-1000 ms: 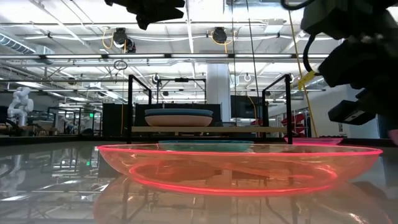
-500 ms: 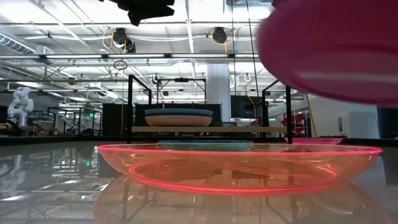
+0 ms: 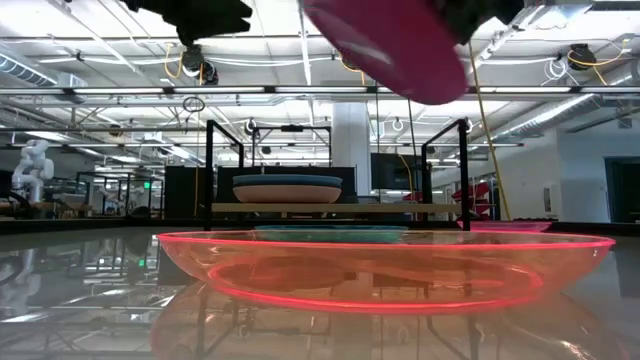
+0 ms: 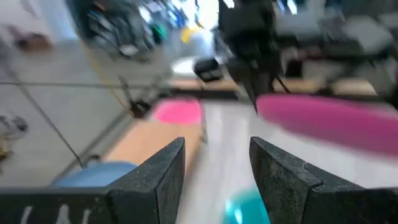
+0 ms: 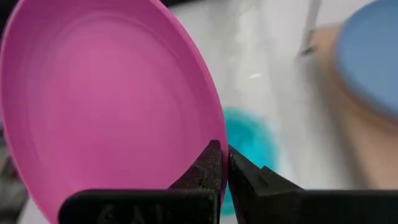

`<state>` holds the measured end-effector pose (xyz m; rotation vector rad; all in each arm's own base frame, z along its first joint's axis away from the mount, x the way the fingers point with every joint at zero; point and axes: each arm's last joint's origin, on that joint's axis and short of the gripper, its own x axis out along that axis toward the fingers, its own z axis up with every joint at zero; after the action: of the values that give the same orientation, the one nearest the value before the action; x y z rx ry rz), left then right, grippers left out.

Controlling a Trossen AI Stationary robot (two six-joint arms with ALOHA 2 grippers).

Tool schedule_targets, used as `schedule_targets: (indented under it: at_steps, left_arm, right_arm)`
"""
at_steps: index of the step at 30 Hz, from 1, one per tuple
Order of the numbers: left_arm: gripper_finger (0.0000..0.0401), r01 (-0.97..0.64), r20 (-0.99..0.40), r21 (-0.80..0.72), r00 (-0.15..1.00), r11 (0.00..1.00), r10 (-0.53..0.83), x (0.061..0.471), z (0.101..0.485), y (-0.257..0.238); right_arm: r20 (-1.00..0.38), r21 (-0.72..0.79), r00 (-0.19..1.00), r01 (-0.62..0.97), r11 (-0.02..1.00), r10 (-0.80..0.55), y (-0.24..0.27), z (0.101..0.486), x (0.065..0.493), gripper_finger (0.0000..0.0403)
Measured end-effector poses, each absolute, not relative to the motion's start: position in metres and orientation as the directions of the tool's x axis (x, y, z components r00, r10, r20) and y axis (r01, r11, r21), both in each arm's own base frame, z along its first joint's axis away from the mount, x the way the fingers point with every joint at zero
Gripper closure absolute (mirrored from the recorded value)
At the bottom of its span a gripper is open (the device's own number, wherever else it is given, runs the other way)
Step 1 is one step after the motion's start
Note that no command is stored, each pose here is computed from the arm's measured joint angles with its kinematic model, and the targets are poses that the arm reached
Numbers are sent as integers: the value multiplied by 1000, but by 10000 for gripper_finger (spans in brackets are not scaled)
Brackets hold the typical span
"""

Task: Place and stack plates onto a shelf
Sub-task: Stack the pink plate on top of the blue plate on the shelf

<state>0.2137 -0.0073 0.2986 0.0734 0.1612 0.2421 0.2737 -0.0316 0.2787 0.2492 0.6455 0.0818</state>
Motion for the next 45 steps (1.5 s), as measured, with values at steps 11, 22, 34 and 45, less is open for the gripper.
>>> schedule_targets:
  at_steps: [11, 22, 34, 45]
  left_arm:
    - [215, -279, 46, 26, 960, 960, 277, 171, 299, -1]
    - [215, -285, 84, 17, 956, 958, 282, 169, 297, -1]
    - [215, -285, 80, 19, 956, 958, 282, 169, 297, -1]
    - [215, -285, 79, 19, 956, 958, 282, 169, 297, -1]
  right_arm:
    - [-472, 195, 869, 265, 944, -147, -97, 310, 284, 403]
    - [-536, 244, 811, 414, 877, -234, -160, 285, 302, 403]
    - [-443, 293, 840, 467, 834, -314, -202, 263, 324, 403]
    - [-465, 446, 845, 481, 755, -264, -236, 234, 318, 403]
